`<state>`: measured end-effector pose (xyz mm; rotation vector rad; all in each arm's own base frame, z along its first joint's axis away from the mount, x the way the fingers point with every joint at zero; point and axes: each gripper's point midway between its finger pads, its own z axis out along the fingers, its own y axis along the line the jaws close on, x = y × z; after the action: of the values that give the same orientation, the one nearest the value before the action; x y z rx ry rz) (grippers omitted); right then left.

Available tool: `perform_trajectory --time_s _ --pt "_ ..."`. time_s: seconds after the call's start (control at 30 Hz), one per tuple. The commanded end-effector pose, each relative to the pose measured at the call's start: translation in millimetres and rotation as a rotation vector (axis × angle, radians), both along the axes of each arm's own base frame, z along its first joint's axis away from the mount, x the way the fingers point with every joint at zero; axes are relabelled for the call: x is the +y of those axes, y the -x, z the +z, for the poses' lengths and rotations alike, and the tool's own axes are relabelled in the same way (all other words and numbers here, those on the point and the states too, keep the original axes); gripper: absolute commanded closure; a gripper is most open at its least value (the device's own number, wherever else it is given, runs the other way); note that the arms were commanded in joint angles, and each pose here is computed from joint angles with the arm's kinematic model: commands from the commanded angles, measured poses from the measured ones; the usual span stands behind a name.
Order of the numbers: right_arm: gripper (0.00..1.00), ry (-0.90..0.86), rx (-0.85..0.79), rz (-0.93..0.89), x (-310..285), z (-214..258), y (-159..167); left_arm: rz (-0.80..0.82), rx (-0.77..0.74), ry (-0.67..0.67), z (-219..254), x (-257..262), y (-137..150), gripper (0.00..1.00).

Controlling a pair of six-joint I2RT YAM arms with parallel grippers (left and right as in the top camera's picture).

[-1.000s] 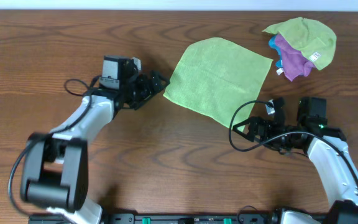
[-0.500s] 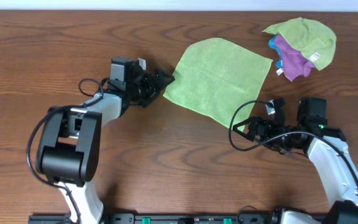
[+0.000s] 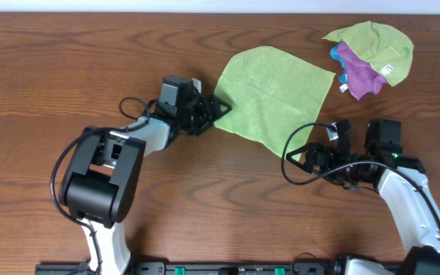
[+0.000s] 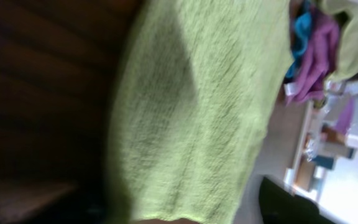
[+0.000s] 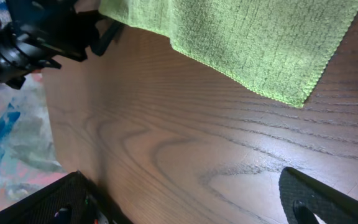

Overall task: Fold the cloth
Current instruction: 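Grasp the left corner of the green cloth with the left gripper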

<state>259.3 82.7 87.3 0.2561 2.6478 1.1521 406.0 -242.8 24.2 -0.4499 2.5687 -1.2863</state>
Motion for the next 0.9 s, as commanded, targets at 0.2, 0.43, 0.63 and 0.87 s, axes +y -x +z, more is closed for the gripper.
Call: perform_trajectory --time_s 0.2,0.43,0.63,0.87 --pt "0.01 0.036 0.008 -0.023 -5.7 -3.6 0.0 0.007 -0.026 -0.016 -7.4 7.2 -7.0 0.95" --pt "0.01 0.136 -0.014 -0.077 -21.5 -16.3 -11.2 -0.079 -0.105 0.091 24.8 21.3 -13.2 0.94" --pt "0.01 0.105 0.008 -0.156 -21.8 -33.0 -14.5 -0.111 -0.091 0.057 28.2 32.6 -2.2 0.94" --pt "0.01 0.085 0.056 -0.185 -16.9 -58.3 -0.6 -0.162 -0.007 0.026 14.4 37.2 21.1 0.94"
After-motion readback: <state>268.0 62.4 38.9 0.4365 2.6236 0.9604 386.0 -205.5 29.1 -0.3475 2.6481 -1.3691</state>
